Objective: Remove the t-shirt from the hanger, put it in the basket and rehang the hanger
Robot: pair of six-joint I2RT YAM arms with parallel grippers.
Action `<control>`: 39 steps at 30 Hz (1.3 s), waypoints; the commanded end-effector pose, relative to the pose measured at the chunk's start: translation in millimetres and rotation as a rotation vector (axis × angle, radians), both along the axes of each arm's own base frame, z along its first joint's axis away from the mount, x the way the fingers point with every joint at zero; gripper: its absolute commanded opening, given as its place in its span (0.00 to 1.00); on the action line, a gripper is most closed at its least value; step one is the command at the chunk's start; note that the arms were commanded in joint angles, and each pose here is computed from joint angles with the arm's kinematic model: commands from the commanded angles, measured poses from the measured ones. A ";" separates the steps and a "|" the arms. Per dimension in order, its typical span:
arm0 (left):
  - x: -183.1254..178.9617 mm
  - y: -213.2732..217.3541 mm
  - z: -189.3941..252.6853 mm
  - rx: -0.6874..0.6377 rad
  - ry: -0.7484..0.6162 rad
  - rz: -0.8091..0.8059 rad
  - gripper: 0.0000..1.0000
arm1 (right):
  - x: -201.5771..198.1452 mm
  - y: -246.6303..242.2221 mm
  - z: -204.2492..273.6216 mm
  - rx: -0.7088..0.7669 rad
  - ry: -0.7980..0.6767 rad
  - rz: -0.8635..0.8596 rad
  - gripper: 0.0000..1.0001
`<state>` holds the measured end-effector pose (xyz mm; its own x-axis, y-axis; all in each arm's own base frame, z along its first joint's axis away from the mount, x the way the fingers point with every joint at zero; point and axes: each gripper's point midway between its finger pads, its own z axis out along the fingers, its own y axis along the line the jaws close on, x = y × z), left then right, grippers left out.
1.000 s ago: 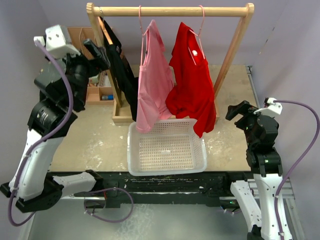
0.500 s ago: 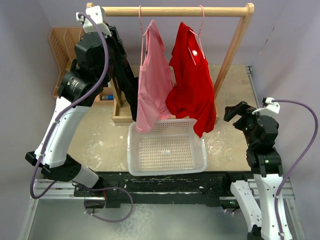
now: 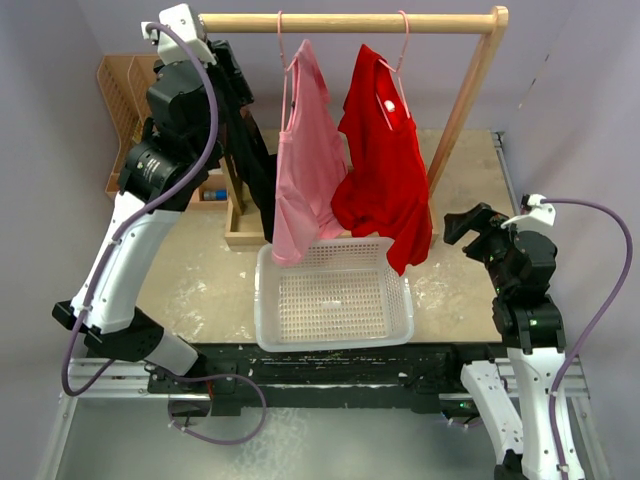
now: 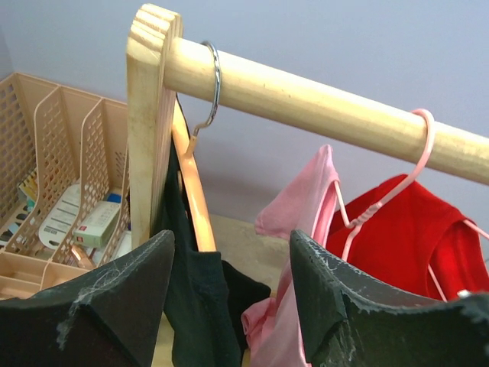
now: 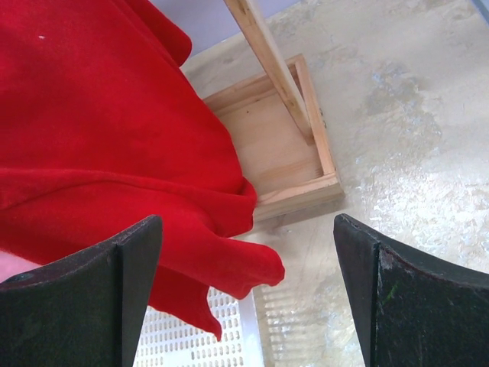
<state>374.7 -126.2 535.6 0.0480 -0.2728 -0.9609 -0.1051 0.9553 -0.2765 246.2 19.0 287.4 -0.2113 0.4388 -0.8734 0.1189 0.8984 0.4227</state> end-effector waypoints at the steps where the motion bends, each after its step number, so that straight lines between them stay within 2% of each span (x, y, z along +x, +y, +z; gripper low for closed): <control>1: 8.1 4.9 17.9 -0.011 -0.072 0.059 0.66 | 1.9 6.7 9.5 0.020 -0.034 0.031 0.95; 14: 28.3 -1.0 8.1 0.010 -0.056 0.103 0.66 | -1.4 9.6 5.7 0.025 -0.025 0.047 0.95; 39: 31.4 17.2 0.6 0.010 -0.064 0.200 0.66 | 5.4 15.6 -5.1 0.034 0.004 0.078 0.95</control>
